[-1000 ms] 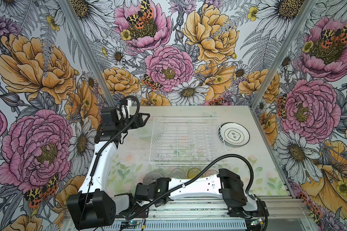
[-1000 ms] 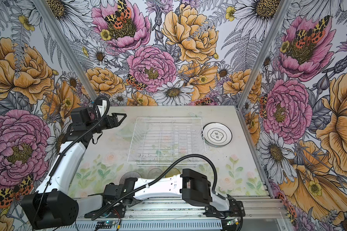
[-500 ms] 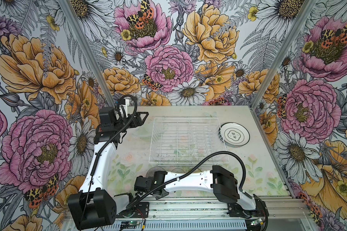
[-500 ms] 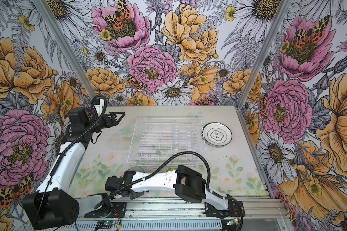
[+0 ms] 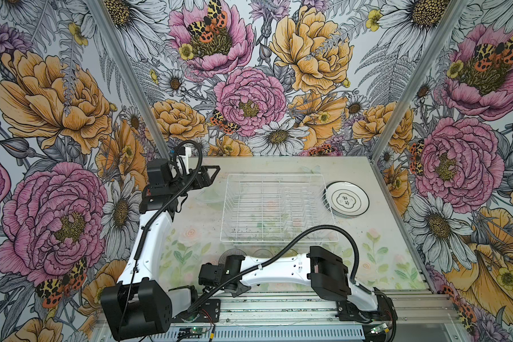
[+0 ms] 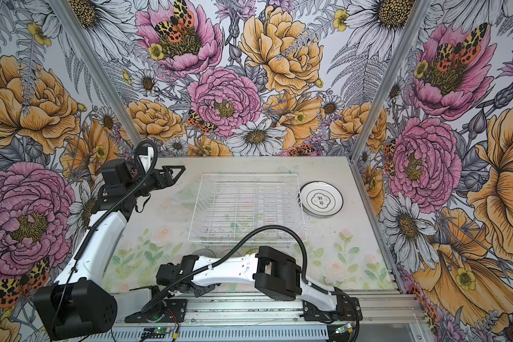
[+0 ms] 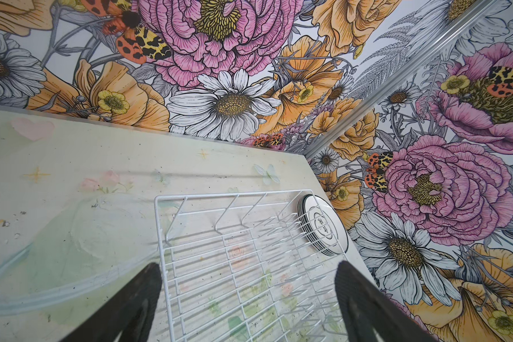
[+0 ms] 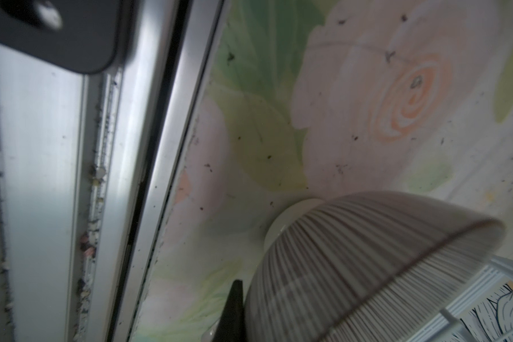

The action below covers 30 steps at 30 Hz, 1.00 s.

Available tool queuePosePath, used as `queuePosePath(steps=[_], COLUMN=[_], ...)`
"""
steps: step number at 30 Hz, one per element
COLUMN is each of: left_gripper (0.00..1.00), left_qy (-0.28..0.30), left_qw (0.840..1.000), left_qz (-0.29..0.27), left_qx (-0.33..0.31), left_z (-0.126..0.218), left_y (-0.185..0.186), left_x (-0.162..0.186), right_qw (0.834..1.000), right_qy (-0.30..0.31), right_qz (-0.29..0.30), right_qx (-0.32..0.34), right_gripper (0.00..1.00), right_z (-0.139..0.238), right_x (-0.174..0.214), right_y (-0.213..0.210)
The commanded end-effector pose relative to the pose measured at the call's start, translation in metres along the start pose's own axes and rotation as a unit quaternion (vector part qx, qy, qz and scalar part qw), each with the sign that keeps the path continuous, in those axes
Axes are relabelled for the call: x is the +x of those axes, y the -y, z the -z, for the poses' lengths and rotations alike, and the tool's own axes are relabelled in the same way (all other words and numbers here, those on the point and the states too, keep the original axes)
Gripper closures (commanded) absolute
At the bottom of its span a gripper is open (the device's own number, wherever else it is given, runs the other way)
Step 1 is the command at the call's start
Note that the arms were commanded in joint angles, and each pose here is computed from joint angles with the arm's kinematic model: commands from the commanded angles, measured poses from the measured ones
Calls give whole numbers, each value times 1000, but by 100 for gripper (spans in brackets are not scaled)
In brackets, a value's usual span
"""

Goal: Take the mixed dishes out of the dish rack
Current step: 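Lower the striped bowl upside down beside the clear glass and open the right gripper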

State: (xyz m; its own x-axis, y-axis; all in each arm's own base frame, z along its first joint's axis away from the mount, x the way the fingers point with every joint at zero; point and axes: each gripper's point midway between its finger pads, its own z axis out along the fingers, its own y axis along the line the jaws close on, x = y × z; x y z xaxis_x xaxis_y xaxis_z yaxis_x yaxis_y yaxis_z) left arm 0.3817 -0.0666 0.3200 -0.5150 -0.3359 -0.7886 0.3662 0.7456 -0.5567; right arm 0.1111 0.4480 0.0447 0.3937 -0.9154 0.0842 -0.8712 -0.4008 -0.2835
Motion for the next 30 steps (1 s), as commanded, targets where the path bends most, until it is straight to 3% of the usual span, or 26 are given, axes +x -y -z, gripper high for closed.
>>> queuePosePath(steps=[1,5,20,30], left_gripper=[7,7,6,1], left_qy=[3,2,1,0], left_qw=[1000,1000,1000,1000], left_qz=[0,2,3,2], left_qx=[11,11,13,15], left_z=[1,0,-1,0], left_y=[0,-1,-1,0], left_x=[-1,0,0,0], right_qw=[1000,1000,1000,999], right_qy=[-8,-11,-1,12], right_qz=[-1,-4,-23,-40], right_qx=[12,10,4,-5], right_gripper=[100,100,82,77], right_z=[-5,-7,1,9], right_x=[0,2,3,4], right_y=[8,8,7,4])
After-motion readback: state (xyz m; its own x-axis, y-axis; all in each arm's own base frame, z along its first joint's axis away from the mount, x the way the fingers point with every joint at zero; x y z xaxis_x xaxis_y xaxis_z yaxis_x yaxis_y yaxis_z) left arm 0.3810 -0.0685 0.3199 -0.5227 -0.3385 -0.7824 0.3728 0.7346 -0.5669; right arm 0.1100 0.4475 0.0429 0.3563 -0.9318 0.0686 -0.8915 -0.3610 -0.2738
